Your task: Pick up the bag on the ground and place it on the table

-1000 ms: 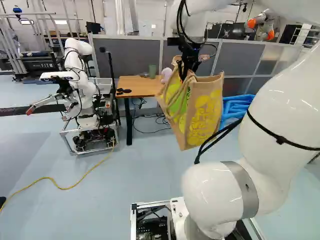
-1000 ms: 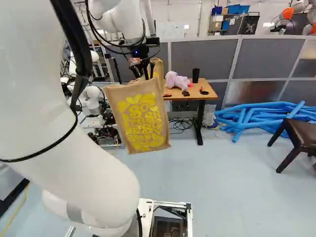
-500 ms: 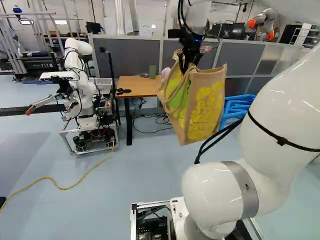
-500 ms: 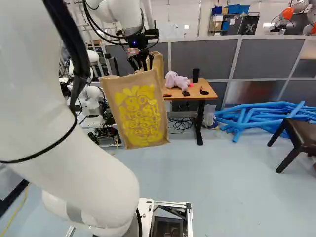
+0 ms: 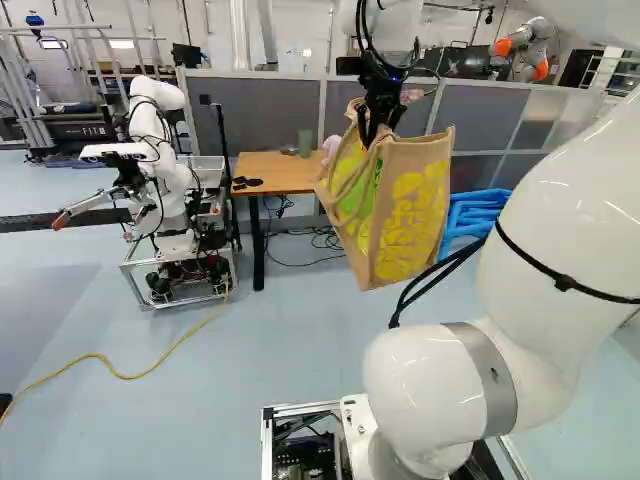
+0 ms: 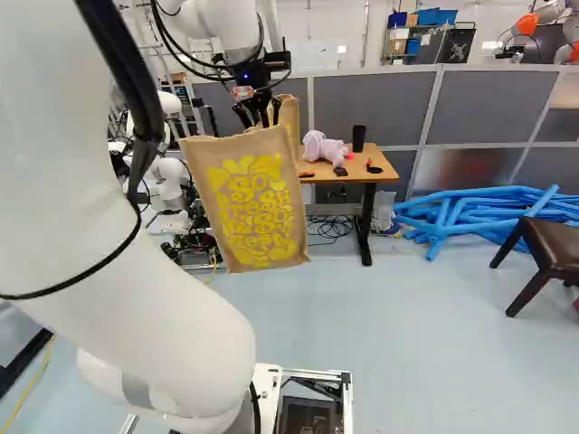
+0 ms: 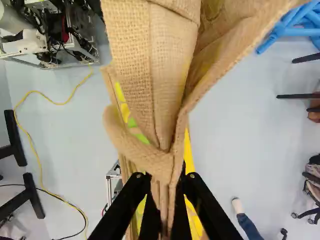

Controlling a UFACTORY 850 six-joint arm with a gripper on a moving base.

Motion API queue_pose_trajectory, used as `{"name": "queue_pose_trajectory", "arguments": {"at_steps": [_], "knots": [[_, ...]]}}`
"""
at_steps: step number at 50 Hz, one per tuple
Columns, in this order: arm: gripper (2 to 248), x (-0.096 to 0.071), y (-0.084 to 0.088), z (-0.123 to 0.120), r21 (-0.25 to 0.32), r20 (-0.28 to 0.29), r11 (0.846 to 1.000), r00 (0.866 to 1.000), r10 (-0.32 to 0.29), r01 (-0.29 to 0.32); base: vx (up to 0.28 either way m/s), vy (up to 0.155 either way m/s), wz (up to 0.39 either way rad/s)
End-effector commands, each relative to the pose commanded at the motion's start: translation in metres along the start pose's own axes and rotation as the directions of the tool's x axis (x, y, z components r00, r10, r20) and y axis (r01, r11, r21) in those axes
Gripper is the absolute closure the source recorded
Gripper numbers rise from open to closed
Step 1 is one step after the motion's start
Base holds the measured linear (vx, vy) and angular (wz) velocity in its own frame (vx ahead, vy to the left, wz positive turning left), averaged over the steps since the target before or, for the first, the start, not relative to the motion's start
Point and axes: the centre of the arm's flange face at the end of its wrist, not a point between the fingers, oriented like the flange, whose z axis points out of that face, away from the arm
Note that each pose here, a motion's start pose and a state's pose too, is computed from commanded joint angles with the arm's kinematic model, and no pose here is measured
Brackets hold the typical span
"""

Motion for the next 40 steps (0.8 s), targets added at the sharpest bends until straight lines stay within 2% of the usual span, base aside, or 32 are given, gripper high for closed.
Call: {"name": "queue_pose_trajectory", "arguments": {"at_steps": [18,40], "knots": [[228,0.0,0.0,0.0,0.0,0.0,1.0,1.0,0.0,0.0,0.009,0.0,0.0],[228,0.0,0.0,0.0,0.0,0.0,1.0,1.0,0.0,0.0,0.08,0.001,0.0]]}}
